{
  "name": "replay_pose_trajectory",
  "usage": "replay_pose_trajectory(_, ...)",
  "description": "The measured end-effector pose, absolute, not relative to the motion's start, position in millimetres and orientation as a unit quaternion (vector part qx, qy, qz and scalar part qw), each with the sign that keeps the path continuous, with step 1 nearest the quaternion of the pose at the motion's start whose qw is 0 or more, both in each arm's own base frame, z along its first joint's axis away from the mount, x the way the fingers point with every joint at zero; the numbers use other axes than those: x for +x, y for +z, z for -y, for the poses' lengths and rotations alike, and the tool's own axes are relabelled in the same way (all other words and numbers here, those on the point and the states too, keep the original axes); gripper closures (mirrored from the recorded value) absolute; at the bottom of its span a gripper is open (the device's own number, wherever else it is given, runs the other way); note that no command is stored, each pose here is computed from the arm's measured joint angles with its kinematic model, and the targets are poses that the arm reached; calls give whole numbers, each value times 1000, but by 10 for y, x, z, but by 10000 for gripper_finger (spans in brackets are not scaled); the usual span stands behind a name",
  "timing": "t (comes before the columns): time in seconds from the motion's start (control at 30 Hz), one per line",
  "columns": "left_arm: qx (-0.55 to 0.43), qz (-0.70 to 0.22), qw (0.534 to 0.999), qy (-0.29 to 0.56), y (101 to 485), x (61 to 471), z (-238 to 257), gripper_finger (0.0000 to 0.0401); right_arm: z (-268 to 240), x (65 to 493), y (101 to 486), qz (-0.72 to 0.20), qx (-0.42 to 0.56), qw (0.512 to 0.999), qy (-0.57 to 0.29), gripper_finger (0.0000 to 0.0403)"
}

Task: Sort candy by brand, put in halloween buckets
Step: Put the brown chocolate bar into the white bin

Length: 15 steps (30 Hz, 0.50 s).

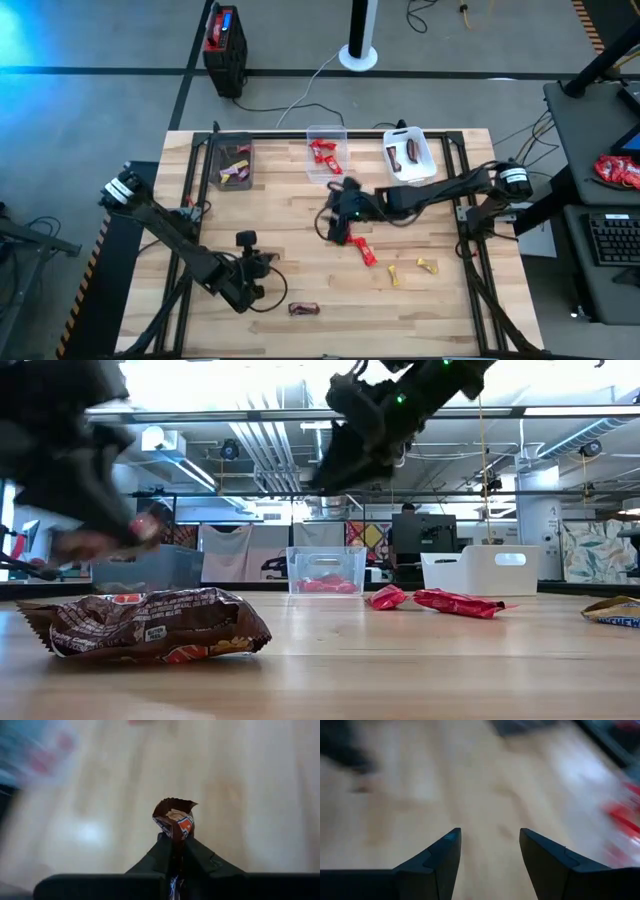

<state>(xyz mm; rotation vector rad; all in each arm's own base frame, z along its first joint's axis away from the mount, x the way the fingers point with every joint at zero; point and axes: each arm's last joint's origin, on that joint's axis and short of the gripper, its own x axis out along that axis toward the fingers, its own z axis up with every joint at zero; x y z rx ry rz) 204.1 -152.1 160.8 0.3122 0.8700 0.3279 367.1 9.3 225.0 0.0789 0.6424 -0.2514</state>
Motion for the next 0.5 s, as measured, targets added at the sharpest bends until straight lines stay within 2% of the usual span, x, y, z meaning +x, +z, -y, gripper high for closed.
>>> replay_pose_trajectory(0.1, 189, -365, 893, 185, 1753, 2069, 1458, 396, -249, 3763, 2148, -259, 19, 965, -24, 207)
replay_pose_trajectory(0.23, 174, -321, 914, 176, 2009, 2124, 1371, 398, -359, 3869, 2061, -205, -3, 979, 7, 207)
replay_pose_trajectory(0.43, 136, -229, 964, 18, 2357, 2231, 1276, 399, -353, 3919, 2115, -191, -6, 982, 6, 207)
replay_pose_trajectory(0.5, 150, -191, 970, 6, 2369, 2213, 1202, 399, -381, 3892, 2163, -190, -8, 982, 11, 207)
